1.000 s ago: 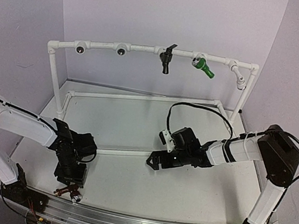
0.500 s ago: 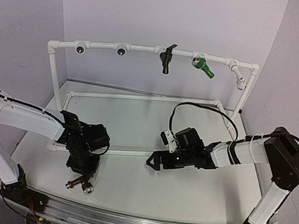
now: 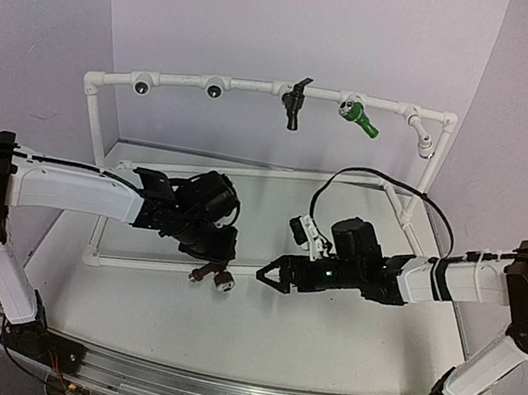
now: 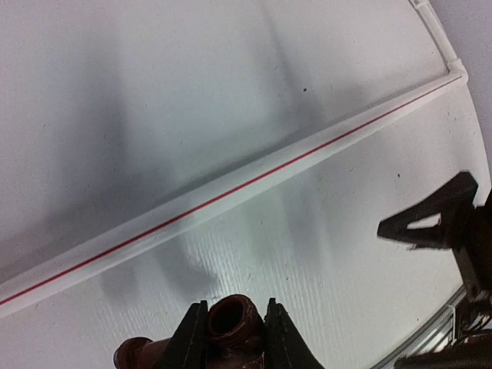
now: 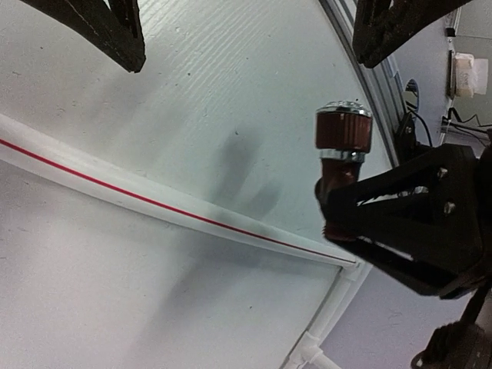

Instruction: Install the water faucets

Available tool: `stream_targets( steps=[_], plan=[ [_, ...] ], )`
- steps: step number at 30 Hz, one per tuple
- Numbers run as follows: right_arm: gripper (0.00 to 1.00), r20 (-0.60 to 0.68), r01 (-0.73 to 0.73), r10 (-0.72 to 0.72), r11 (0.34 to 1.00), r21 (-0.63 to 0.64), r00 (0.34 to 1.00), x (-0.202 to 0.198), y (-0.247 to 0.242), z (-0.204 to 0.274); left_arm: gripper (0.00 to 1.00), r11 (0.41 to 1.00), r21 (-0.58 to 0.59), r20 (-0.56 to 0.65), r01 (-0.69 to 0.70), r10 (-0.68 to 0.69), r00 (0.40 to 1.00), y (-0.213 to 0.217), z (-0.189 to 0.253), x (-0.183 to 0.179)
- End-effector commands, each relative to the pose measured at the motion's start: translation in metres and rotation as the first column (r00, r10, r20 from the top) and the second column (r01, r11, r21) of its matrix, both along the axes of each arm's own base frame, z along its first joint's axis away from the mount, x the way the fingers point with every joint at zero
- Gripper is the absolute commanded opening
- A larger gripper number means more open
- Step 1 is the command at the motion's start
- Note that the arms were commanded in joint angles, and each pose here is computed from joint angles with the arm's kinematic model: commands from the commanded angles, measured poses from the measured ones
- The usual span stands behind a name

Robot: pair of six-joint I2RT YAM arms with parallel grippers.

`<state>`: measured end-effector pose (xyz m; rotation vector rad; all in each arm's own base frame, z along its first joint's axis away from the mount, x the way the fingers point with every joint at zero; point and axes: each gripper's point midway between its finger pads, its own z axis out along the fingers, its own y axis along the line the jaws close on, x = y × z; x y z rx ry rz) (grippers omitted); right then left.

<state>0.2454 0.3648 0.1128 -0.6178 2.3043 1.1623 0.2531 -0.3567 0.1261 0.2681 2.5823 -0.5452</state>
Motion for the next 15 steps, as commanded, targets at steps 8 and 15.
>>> stream_targets(
  steps=[8, 15],
  plan=[
    [0.84, -0.037, 0.02, -0.015, 0.992, 0.125, 0.999, -0.001, 0.05, 0.007, 0.0, 0.997, -0.063, 0.124, 0.052, -0.044, 0.991, -0.043, 0.021, 0.032],
    [0.69, -0.064, 0.025, -0.015, 0.986, 0.163, 0.998, 0.008, 0.068, 0.001, 0.0, 0.988, -0.129, 0.086, 0.085, -0.074, 0.994, -0.055, 0.022, 0.024]
  ],
)
